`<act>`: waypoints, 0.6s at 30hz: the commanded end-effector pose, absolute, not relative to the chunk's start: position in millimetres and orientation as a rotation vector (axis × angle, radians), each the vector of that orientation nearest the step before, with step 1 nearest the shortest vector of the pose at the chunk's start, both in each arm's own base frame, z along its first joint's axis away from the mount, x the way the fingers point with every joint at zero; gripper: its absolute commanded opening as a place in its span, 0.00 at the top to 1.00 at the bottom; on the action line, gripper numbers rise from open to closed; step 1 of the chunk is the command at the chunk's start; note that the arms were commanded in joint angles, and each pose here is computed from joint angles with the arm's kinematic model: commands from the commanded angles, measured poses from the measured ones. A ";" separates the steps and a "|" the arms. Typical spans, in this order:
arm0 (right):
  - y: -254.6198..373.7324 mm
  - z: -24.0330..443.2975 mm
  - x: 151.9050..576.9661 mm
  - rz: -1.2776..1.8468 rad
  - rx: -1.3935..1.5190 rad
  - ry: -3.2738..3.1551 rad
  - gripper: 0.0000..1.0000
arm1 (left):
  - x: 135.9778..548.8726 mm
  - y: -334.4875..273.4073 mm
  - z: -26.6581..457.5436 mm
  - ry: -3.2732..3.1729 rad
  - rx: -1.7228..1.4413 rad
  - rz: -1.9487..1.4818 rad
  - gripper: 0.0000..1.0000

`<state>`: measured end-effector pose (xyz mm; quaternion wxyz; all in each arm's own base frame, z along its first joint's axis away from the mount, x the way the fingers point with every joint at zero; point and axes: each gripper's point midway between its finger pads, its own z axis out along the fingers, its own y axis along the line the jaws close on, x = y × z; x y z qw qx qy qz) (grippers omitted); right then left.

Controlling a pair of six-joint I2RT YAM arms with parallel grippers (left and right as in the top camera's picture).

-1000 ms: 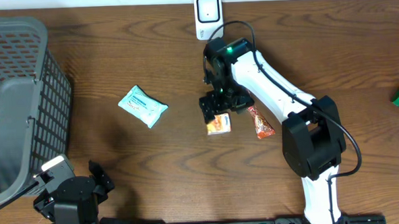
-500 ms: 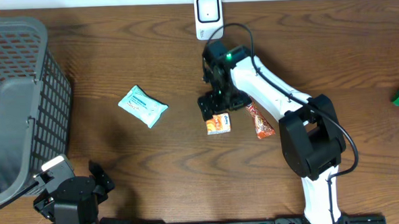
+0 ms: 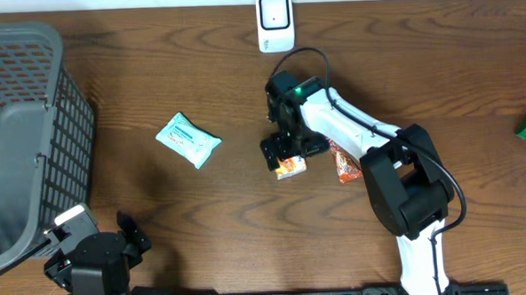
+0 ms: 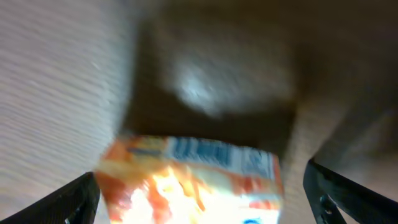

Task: Scan the item barcode
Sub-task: 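Close the right gripper on the orange tissue pack and lift it, then raise the orange pack with right gripper in front of the white scanner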

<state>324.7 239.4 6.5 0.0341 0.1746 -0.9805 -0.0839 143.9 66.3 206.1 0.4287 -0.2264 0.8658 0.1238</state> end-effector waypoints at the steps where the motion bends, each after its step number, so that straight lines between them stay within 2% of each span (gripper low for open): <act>1: 247.6 0.6 325.2 -0.279 0.546 -3.023 0.02 | 142.6 68.0 206.6 2.158 -0.578 0.317 0.02; 7: 248.7 -0.7 323.5 -0.264 0.559 -3.025 0.06 | 142.6 68.0 206.6 2.158 -0.578 0.317 0.02; 11: 243.2 -5.6 334.3 -0.155 0.588 -3.082 0.13 | 142.6 68.0 206.6 2.158 -0.578 0.317 0.02; 15: 244.0 -19.2 337.4 -0.137 0.609 -3.080 0.14 | 142.6 68.0 206.6 2.158 -0.578 0.317 0.02; 18: 242.3 -34.2 332.1 -0.113 0.604 -3.046 0.25 | 142.6 68.0 206.6 2.158 -0.578 0.317 0.02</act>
